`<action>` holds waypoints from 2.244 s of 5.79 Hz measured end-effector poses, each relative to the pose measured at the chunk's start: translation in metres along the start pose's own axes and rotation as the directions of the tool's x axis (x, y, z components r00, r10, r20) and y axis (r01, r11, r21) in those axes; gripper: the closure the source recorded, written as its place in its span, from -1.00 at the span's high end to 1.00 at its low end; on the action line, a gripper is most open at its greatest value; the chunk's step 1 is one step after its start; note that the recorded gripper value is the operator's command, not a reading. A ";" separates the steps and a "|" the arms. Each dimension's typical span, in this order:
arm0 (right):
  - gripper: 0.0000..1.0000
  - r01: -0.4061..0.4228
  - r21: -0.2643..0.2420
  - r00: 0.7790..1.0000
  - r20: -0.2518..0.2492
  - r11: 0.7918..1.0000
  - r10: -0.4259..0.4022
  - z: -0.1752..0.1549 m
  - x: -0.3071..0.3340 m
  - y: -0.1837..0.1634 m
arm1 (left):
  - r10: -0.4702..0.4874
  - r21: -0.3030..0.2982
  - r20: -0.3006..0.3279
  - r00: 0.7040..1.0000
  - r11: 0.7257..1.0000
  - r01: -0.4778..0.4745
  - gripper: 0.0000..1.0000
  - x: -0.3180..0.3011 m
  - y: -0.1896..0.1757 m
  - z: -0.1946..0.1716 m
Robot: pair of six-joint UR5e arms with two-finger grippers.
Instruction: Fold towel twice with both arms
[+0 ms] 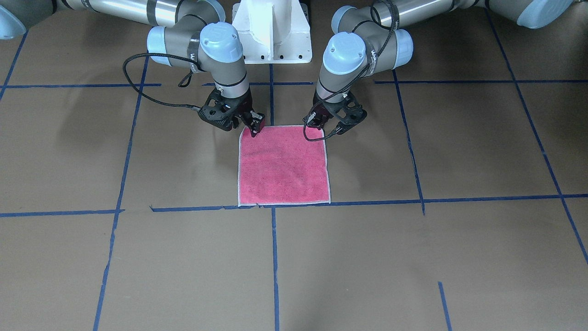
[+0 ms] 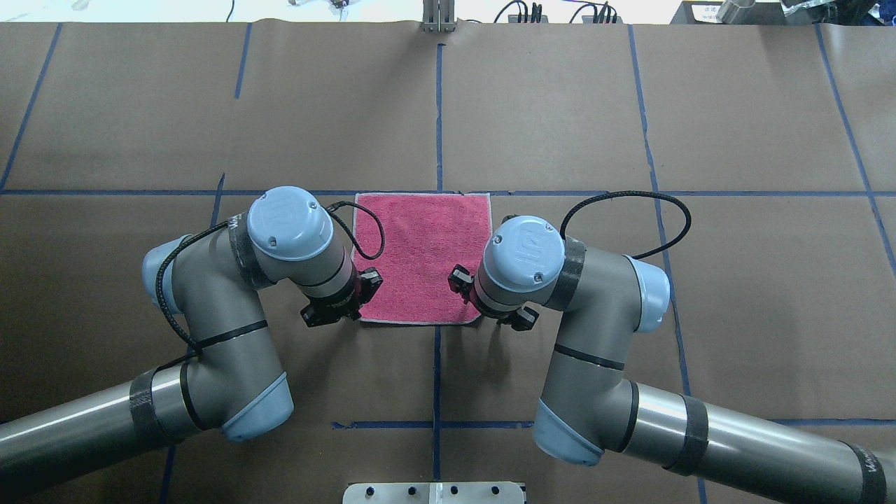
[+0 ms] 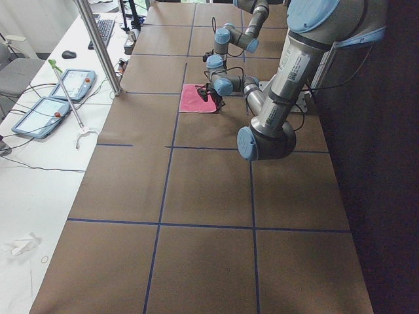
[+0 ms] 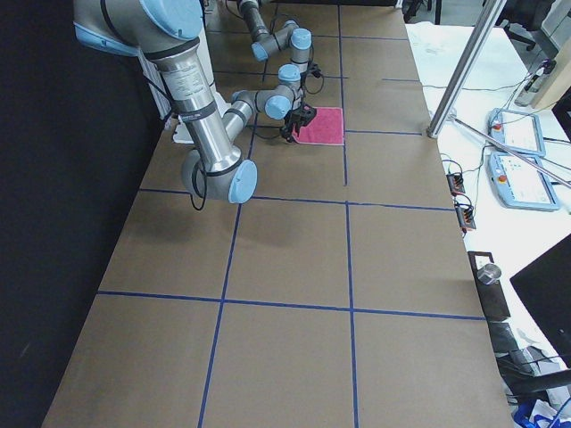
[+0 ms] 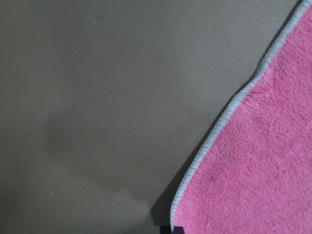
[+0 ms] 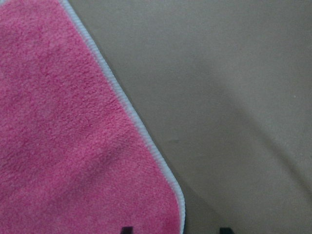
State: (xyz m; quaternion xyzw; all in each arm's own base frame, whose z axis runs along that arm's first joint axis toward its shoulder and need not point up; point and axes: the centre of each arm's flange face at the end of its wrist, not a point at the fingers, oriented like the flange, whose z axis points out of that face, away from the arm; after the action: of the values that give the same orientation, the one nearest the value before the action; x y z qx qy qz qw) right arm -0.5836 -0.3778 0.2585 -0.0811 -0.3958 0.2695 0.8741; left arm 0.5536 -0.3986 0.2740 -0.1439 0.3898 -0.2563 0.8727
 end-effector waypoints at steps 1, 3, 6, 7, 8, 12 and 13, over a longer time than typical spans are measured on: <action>-0.86 0.000 -0.002 1.000 0.001 1.000 0.000 0.000 0.000 0.000 | 0.000 0.000 0.000 1.000 1.000 0.000 -0.94 0.000 0.000 0.000; -1.00 0.000 -0.006 1.000 -0.001 1.000 0.000 -0.001 0.000 0.000 | 0.000 0.000 -0.002 1.000 1.000 0.000 -0.94 0.001 0.000 -0.001; -1.00 -0.003 -0.011 1.000 0.003 1.000 0.003 -0.005 0.000 -0.004 | 0.001 0.001 -0.005 1.000 1.000 -0.001 -0.94 0.001 0.000 -0.005; -1.00 -0.004 -0.012 1.000 0.007 1.000 0.004 -0.007 -0.002 -0.005 | 0.001 0.001 -0.005 1.000 1.000 -0.001 -0.97 0.001 0.000 -0.005; -1.00 -0.010 -0.020 1.000 0.012 1.000 0.010 -0.012 -0.005 -0.010 | 0.001 0.000 -0.007 1.000 1.000 -0.001 -1.00 0.001 0.000 -0.006; -1.00 -0.055 -0.165 0.998 0.004 0.985 0.057 -0.041 -0.005 -0.011 | -0.003 -0.067 0.009 1.000 0.998 0.004 -1.00 -0.014 0.021 -0.052; -1.00 -0.075 -0.189 0.997 0.005 0.979 0.077 -0.049 -0.004 -0.007 | -0.009 -0.072 0.023 1.000 0.997 0.010 -1.00 -0.018 0.026 -0.060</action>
State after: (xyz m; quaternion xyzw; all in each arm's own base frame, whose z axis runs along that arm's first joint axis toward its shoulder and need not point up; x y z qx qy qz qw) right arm -0.5468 -0.3822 0.2250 -0.1773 -0.4214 0.2644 0.8492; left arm 0.5072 -0.3701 0.2337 -0.1801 0.3881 -0.2445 0.8701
